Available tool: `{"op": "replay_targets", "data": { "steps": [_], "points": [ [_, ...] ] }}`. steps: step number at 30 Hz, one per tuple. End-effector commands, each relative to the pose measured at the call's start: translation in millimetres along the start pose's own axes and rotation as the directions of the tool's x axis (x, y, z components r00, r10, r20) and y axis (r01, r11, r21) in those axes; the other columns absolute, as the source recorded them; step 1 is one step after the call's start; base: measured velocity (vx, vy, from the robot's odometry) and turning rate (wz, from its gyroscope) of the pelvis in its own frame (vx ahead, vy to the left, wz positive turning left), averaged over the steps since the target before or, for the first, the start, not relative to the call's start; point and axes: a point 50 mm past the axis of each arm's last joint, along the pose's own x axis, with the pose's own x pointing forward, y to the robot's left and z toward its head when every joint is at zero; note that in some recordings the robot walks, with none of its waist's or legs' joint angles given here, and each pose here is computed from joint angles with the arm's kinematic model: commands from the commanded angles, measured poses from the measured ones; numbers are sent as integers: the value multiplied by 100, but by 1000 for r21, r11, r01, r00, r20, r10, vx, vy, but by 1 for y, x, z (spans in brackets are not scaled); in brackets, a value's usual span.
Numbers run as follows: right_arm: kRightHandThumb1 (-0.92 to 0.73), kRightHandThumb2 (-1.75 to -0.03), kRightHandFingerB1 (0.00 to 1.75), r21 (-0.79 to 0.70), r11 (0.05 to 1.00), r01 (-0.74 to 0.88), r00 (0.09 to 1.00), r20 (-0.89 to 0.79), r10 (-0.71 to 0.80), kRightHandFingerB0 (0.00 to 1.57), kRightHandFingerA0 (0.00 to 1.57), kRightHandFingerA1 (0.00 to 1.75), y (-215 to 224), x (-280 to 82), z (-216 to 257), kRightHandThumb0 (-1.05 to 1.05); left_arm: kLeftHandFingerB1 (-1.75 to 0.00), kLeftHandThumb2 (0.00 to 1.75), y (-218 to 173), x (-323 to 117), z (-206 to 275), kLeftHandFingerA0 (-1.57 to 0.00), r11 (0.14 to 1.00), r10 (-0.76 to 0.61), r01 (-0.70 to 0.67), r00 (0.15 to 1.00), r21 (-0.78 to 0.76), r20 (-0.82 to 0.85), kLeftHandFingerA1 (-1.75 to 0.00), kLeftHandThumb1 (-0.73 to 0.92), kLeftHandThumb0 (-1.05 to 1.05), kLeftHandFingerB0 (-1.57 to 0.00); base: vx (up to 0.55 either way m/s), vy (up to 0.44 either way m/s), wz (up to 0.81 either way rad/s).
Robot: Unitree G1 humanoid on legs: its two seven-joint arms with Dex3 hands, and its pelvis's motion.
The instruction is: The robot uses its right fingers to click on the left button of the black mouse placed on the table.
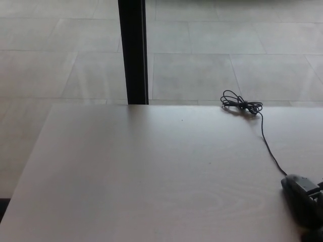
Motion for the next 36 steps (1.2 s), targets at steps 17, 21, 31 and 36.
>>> {"op": "replay_targets", "data": {
  "steps": [17, 21, 31, 36],
  "points": [
    [-81, -67, 36, 8, 946, 325, 944, -65, -324, 41, 31, 44, -167, 40, -35, -70, -48, 77, 8, -1, 3, -70, 1000, 10, -10, 1000, 11, 23, -58, 92, -93, -51, 0, 0, 0],
    [-68, -107, 53, 56, 906, 419, 904, -114, -411, 40, 24, 52, -185, 35, -45, -71, -49, 75, 9, -1, 3, -68, 1000, 13, -13, 1000, 16, 19, -57, 92, -92, -56, 0, 0, 0],
    [-76, -64, 39, 135, 841, 524, 827, -318, -464, 47, 37, 48, -179, -24, -90, -66, -48, 75, 13, -3, -2, -67, 1000, 9, -9, 1000, 16, 9, -58, 92, -93, -51, 7, 0, 3],
    [-62, -101, 55, 168, 821, 546, 783, -450, -429, 43, 22, 52, -149, -55, -115, -64, -49, 76, 14, -3, -3, -69, 999, 15, -16, 1000, 45, 3, -57, 92, -92, -59, 0, 0, 0]
  ]
}}
